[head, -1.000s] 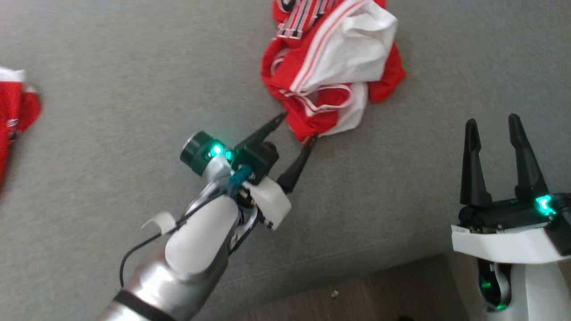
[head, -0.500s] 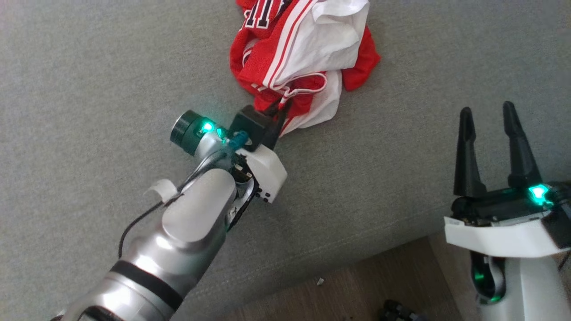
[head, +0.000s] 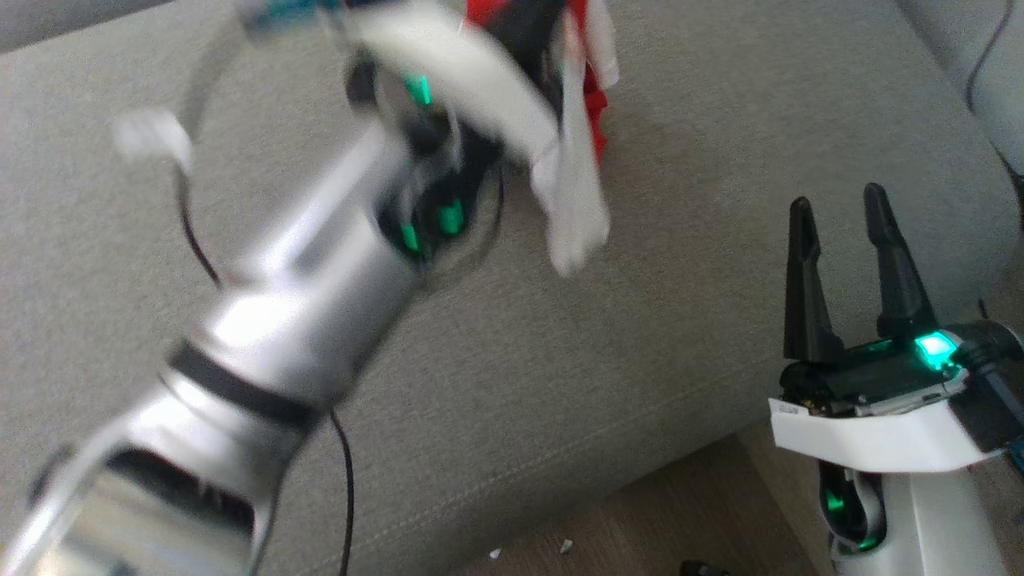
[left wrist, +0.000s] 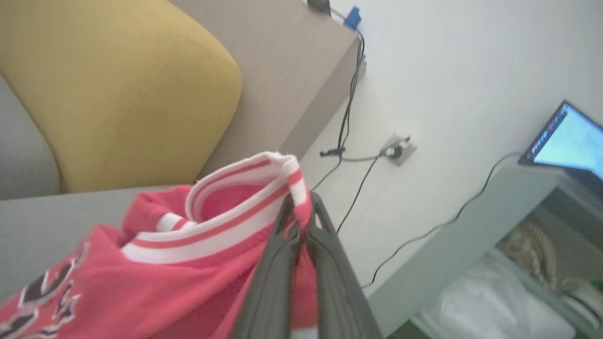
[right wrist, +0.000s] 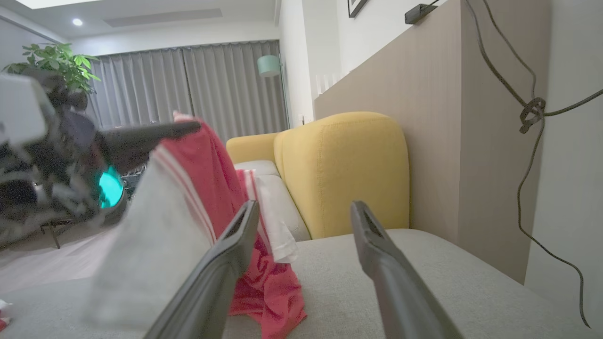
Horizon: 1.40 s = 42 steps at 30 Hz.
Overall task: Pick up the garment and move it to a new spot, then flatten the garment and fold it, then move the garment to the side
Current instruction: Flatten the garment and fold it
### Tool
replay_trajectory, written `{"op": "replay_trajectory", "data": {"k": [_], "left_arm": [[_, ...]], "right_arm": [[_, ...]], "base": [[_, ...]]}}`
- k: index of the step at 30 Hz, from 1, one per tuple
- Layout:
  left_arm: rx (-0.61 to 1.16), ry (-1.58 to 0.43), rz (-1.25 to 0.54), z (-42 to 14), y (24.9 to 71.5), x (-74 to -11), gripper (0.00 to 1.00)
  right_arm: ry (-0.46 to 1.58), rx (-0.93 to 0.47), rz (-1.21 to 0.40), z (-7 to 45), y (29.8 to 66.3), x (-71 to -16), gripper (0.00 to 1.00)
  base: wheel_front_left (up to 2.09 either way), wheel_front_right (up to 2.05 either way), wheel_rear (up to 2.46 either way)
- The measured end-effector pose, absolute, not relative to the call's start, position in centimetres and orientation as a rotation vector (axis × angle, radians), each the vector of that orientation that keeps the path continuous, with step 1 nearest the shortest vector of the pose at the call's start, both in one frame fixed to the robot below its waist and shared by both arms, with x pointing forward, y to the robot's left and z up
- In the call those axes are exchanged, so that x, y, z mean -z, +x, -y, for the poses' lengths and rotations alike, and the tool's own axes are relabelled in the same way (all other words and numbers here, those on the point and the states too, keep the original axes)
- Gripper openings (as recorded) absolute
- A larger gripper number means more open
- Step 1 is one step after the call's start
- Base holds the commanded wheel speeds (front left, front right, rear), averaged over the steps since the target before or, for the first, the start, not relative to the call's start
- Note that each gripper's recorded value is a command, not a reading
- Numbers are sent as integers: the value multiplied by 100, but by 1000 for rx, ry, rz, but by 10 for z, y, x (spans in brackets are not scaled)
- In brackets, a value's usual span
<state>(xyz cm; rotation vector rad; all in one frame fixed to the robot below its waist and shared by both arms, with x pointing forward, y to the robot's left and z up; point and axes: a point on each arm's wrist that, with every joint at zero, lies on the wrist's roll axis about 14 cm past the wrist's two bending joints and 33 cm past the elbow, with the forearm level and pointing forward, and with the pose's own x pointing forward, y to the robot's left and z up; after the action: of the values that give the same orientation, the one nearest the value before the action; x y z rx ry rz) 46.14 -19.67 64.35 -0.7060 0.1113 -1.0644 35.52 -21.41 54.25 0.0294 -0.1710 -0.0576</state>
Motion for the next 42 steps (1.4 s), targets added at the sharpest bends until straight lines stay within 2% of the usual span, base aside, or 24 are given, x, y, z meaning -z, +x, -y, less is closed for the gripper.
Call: {"op": "replay_trajectory", "data": {"k": [5, 8, 13, 17, 20, 23, 26, 33, 42], "left_arm": [[1080, -878, 49, 193, 475, -756, 0], [1088, -908, 160, 185, 472, -805, 0], [980, -905, 214, 160, 492, -819, 0], [770, -844, 145, 117, 538, -760, 0], [560, -788, 6, 65, 571, -668, 0], [382, -727, -132, 12, 579, -576, 0], [238, -707, -200, -36, 577, -519, 0], [60, -725, -227, -103, 578, -477, 0], [-108, -688, -329, -166, 529, -416, 0]], "right_arm": [[34, 81, 203, 220, 344, -553, 100], [40, 83, 199, 220, 341, -551, 100], [46, 70, 207, 217, 345, -553, 100], [50, 39, 210, 208, 352, -552, 100], [57, 13, 204, 200, 358, -550, 100], [60, -1, 190, 196, 364, -545, 100], [58, -21, 175, 190, 369, -539, 100], [55, -49, 160, 182, 380, -534, 100], [56, -78, 150, 173, 388, -528, 100]], "base": [[0, 0, 0], [0, 0, 0], [0, 0, 0], [0, 0, 0], [0, 0, 0], [0, 0, 0], [0, 0, 0], [0, 0, 0], [0, 0, 0]]}}
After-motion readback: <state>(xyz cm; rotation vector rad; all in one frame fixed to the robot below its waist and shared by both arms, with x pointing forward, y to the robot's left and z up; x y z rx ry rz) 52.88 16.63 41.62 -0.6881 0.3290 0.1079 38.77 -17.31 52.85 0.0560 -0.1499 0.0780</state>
